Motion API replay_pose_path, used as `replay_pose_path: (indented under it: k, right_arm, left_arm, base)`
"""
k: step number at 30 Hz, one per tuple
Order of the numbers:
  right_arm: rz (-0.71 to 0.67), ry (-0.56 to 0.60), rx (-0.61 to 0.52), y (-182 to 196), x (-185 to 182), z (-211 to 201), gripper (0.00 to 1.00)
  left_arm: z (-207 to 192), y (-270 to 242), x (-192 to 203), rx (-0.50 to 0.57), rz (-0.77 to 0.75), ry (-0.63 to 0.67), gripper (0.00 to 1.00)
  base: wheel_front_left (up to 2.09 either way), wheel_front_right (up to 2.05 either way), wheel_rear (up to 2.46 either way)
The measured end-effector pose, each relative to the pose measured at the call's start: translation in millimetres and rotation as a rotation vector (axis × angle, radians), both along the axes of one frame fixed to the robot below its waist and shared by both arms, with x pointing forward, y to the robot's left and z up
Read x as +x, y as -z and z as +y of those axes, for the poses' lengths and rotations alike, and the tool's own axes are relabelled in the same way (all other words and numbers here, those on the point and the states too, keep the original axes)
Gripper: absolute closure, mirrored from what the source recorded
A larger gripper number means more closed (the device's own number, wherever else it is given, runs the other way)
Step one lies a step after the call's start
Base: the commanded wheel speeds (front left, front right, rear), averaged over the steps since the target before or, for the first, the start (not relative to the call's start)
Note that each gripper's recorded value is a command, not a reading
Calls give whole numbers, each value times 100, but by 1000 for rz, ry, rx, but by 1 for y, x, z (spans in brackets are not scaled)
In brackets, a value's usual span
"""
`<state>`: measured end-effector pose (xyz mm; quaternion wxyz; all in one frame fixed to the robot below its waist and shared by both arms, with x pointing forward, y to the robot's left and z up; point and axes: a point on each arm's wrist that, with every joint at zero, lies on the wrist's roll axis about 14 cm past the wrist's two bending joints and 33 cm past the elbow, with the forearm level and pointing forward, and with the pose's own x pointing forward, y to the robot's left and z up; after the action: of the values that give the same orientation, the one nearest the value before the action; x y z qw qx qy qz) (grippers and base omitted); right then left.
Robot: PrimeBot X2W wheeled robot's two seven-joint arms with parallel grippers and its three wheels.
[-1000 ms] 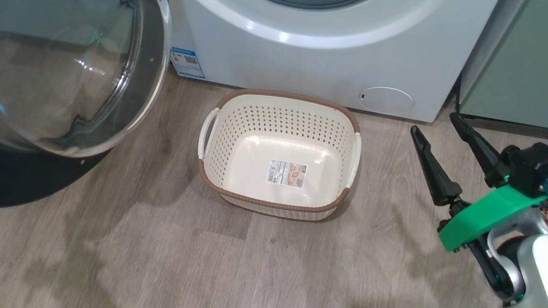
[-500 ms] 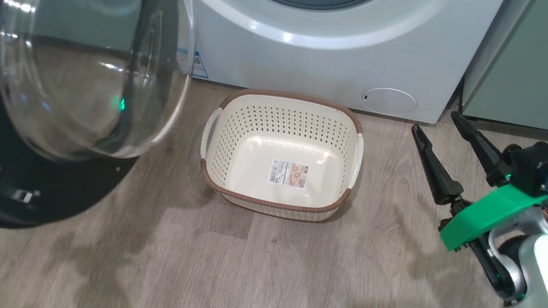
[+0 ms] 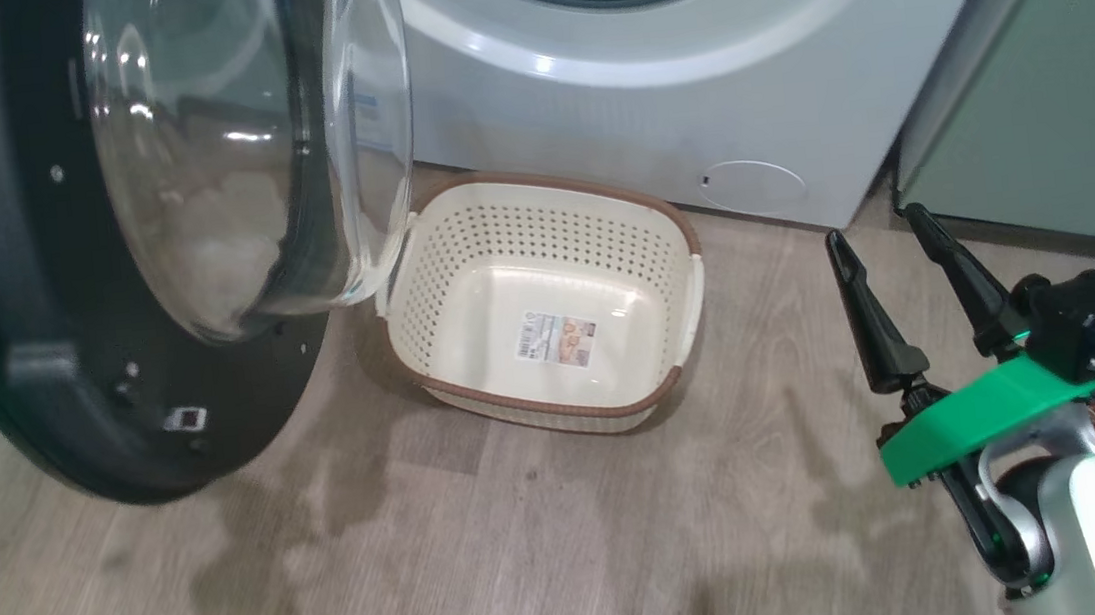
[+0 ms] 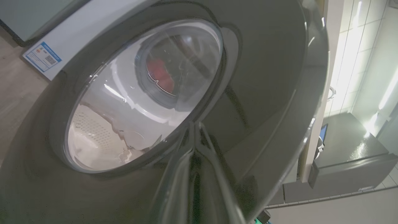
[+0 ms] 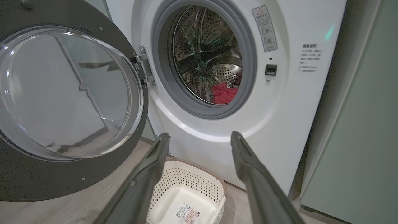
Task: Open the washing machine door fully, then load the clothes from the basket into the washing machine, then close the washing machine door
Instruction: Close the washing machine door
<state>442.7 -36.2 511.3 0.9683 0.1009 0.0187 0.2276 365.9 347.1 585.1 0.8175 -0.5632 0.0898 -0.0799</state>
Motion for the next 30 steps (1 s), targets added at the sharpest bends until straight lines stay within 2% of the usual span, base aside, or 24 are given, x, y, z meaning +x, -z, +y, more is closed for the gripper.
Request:
replay_pose_path:
  k: [18,30]
  right_arm:
    - [-7,215,32,5,-8,-77,0]
    - [0,436,31,12,-36,-153,0]
  left_arm:
    - [-137,-3,51,-7,-65,475,100]
    - [-217,4,102,-73,-52,688,100]
  base:
    - [0,0,0]
    - [0,0,0]
